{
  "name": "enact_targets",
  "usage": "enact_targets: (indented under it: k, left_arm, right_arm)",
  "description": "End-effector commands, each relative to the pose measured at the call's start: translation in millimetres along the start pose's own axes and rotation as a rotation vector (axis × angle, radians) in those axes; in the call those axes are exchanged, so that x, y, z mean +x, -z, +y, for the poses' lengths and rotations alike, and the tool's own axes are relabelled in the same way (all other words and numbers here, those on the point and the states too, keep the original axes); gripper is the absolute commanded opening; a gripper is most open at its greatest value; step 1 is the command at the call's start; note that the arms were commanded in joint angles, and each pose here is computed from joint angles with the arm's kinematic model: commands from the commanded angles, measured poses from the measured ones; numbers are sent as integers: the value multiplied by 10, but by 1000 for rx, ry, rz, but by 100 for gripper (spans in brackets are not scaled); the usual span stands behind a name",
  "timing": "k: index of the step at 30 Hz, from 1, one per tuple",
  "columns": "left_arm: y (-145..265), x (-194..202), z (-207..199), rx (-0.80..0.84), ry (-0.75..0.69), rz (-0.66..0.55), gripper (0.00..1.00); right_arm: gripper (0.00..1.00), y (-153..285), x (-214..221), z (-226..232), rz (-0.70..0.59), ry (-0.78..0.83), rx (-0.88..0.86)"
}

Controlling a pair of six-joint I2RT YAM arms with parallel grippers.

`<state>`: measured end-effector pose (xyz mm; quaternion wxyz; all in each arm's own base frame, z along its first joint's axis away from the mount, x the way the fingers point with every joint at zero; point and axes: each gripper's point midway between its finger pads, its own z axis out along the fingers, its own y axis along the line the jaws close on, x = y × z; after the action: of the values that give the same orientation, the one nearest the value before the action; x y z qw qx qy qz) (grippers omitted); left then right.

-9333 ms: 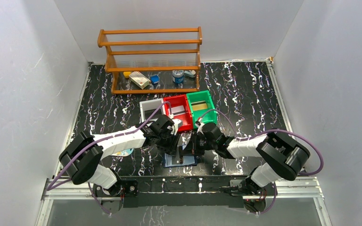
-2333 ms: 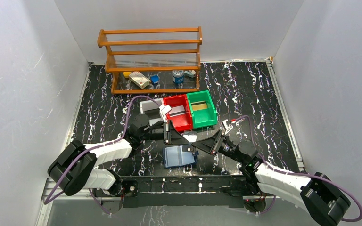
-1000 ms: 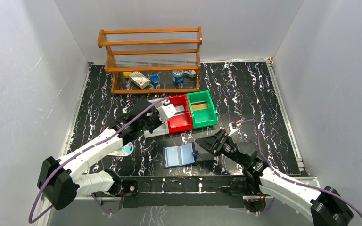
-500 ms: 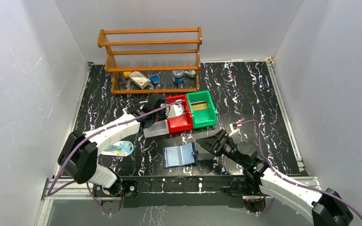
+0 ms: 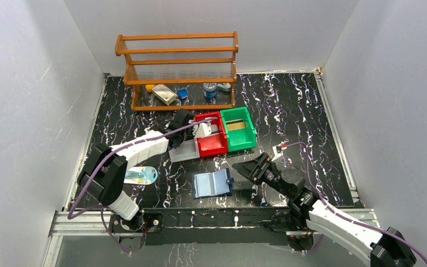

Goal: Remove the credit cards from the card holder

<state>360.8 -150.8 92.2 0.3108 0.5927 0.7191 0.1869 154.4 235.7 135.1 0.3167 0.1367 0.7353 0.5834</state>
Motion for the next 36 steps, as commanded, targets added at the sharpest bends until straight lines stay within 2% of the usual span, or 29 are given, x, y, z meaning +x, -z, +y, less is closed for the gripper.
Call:
enact_targets:
  k: [1, 20, 23, 30, 36]
  left_arm:
    - [-50, -29, 44, -24, -22, -39, 0]
    - [-350, 162, -60, 4, -9, -19, 0]
    - [-374, 188, -74, 4, -5, -21, 5]
    - [-416, 226, -107, 11, 3, -19, 8]
    - [-419, 233, -134, 20, 13, -21, 16]
  right_arm:
    - [97, -1, -46, -12, -29, 11, -7]
    - [97, -9, -35, -35, -24, 3, 3]
    - [97, -10, -35, -33, -24, 3, 3]
    - [97, -9, -36, -30, -24, 1, 2]
    - [97, -10, -38, -31, -25, -2, 3]
